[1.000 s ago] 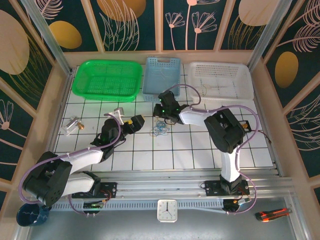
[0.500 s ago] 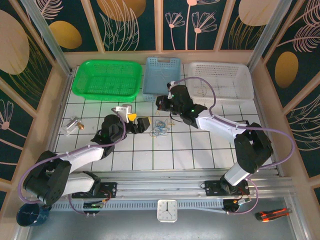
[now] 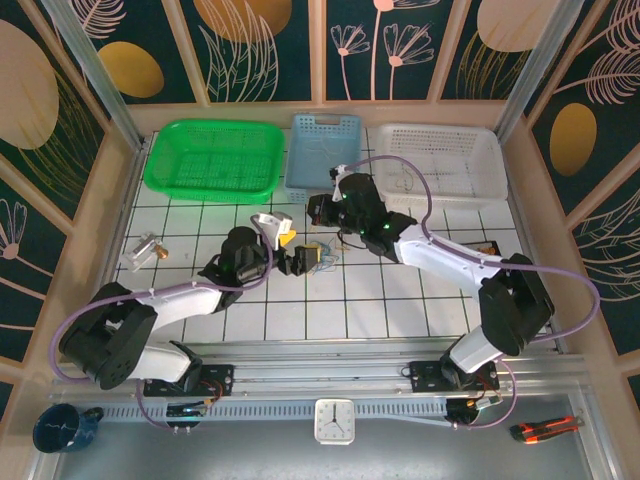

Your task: Untangle the cables

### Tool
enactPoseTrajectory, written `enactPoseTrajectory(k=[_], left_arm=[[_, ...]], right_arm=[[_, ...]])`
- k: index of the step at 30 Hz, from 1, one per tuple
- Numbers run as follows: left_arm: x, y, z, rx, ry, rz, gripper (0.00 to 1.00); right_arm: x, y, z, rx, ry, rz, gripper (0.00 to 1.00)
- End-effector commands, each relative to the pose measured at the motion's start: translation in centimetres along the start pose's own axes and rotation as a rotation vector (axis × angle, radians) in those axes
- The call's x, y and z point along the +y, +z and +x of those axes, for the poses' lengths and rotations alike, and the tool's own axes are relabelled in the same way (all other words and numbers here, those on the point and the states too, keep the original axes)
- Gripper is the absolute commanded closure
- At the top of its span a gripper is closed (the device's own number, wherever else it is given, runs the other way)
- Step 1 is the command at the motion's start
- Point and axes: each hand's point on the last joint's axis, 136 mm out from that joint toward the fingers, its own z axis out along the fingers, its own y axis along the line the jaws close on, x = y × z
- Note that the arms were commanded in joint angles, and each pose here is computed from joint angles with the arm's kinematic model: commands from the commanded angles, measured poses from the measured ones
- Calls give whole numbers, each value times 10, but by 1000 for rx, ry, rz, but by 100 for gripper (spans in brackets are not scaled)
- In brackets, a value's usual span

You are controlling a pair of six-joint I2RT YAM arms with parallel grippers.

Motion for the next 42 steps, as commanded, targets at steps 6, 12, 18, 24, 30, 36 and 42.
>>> enactPoseTrajectory(k=[6, 12, 18, 24, 30, 36, 42], left_arm=[[2, 9, -53, -177, 78, -53, 4], [-3, 25, -49, -150, 75, 0, 26], [-7, 33, -41, -138, 46, 48, 61], [-7, 36, -33, -124, 21, 66, 82], [-6, 34, -25, -118, -9, 74, 84], [-7, 21, -17, -122, -45, 75, 81], [-8, 0, -20, -155, -77, 55, 60]], right_arm=[[47, -31, -21, -53, -31, -86, 100], [77, -54, -46, -111, -30, -164, 100], [107, -79, -70, -170, -27, -252, 100], [132, -103, -93, -234, -24, -330, 100], [142, -123, -117, -303, -37, -349, 100], [119, -137, -144, -368, -37, -294, 100], [34, -145, -186, -464, -2, -80, 100]])
